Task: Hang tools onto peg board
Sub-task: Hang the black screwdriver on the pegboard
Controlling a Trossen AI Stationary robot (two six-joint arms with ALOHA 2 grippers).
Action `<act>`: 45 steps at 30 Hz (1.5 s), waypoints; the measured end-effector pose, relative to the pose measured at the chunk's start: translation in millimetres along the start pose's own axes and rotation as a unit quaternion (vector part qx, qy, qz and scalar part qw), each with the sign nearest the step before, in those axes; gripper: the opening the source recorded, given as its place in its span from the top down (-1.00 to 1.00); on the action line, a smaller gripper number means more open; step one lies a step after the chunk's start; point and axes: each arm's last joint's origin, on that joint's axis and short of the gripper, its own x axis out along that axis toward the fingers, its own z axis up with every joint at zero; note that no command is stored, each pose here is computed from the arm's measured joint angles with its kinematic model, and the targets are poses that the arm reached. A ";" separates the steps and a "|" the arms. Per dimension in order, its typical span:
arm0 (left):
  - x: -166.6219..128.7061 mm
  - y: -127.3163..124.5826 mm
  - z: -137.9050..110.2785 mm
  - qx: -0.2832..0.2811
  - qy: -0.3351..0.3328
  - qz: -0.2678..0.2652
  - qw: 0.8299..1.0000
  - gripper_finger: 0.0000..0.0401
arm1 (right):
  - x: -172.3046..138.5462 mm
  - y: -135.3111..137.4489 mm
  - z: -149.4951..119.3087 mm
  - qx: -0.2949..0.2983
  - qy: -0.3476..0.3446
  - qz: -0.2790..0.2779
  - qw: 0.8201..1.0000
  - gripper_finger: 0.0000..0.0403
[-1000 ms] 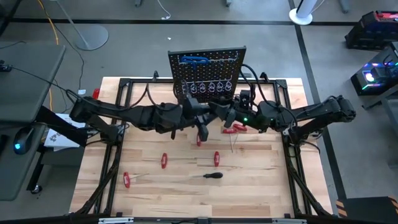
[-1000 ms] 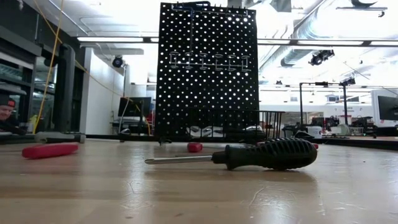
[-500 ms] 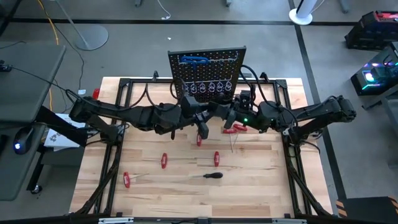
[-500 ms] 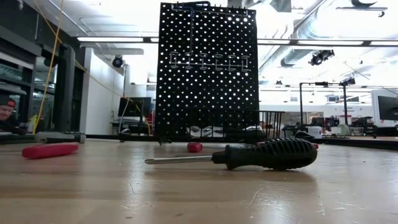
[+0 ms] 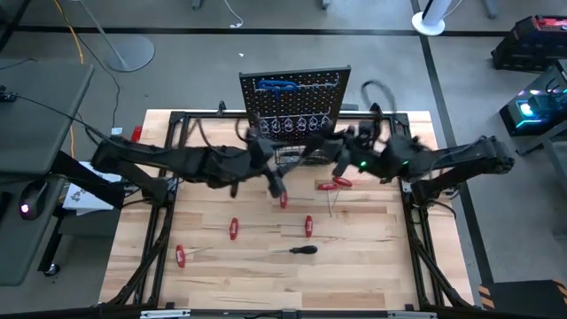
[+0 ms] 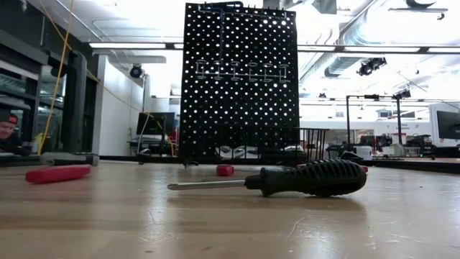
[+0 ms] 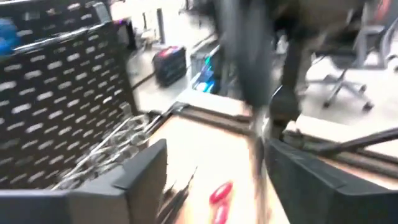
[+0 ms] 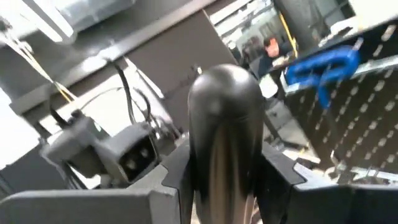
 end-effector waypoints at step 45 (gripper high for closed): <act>-36.3 0.7 -78.6 -0.092 0.075 0.017 0.993 -0.40 | 130.8 -25.4 109.1 -0.243 0.120 -0.211 0.939 0.46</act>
